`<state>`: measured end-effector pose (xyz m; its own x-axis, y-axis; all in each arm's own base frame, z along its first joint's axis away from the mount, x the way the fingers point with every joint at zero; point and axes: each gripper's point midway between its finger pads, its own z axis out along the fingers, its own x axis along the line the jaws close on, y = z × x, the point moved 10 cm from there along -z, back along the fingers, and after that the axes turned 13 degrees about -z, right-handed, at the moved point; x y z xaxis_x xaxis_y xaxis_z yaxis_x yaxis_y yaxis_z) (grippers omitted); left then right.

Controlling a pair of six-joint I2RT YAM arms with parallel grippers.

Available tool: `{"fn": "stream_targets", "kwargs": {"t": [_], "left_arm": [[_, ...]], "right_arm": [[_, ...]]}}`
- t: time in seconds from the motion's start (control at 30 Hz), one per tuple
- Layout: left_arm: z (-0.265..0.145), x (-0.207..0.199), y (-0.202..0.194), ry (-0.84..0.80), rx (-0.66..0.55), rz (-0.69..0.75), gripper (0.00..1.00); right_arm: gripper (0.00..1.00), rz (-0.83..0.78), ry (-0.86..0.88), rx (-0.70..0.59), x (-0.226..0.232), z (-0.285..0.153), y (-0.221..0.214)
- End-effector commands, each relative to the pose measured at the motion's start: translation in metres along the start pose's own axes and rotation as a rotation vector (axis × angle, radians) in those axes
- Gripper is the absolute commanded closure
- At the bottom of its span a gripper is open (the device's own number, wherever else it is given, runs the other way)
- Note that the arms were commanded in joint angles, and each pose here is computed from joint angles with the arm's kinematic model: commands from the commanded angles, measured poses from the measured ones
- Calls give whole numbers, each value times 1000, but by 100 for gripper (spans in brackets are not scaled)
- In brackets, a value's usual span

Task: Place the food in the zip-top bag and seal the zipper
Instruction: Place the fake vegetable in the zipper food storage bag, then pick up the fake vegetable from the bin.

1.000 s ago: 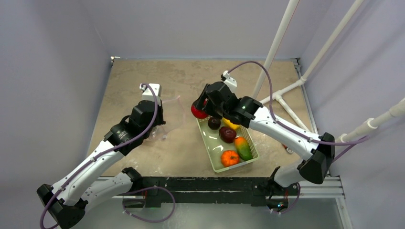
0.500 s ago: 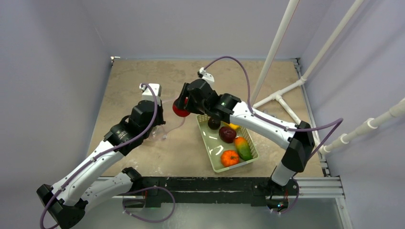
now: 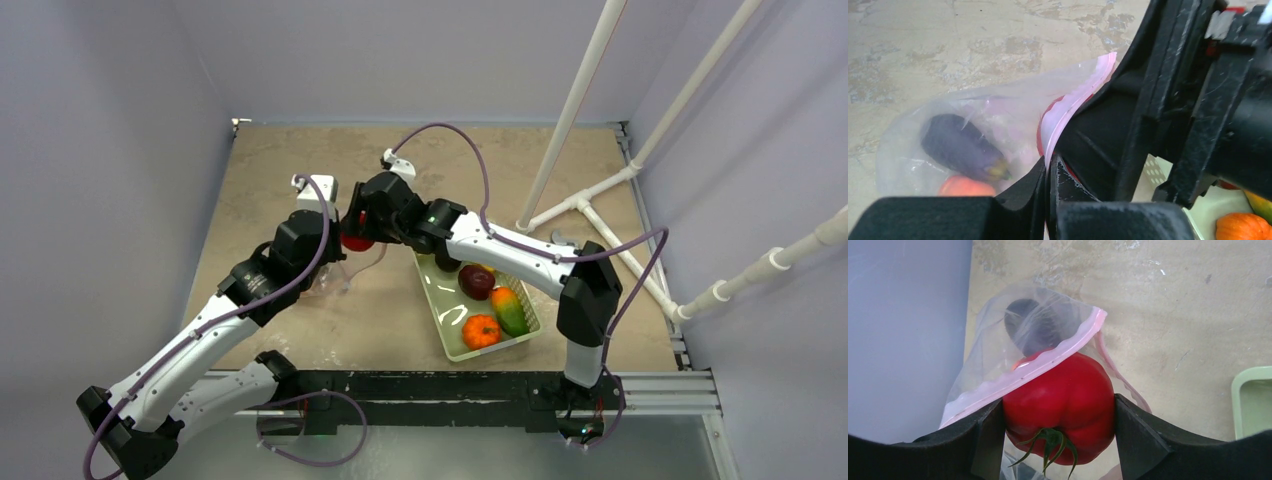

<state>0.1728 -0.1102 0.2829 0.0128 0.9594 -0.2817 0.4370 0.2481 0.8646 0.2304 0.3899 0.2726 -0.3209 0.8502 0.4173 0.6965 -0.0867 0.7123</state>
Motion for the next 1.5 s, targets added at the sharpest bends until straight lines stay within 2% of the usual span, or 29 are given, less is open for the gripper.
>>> {"fn": "stream_targets", "kwargs": {"t": [0.0,0.1,0.17,0.47,0.87,1.47], "left_arm": [[0,0,5,-14,-42,-9,100],[0,0,5,-11,-44,-10,100],[0,0,5,-13,-44,-9,100],[1,0,5,-11,-42,-7,100],[1,-1,5,-13,-40,-7,100],[3,-1,4,-6,-34,-3,100]], "right_arm": [[24,-5,66,-66,19,-8,18],[6,-3,66,-69,20,-9,18],[1,-1,65,-75,20,-11,19],[1,5,57,-76,17,-28,24],[1,7,-49,-68,-11,-59,16],[1,4,-320,79,-84,-90,-39]]}}
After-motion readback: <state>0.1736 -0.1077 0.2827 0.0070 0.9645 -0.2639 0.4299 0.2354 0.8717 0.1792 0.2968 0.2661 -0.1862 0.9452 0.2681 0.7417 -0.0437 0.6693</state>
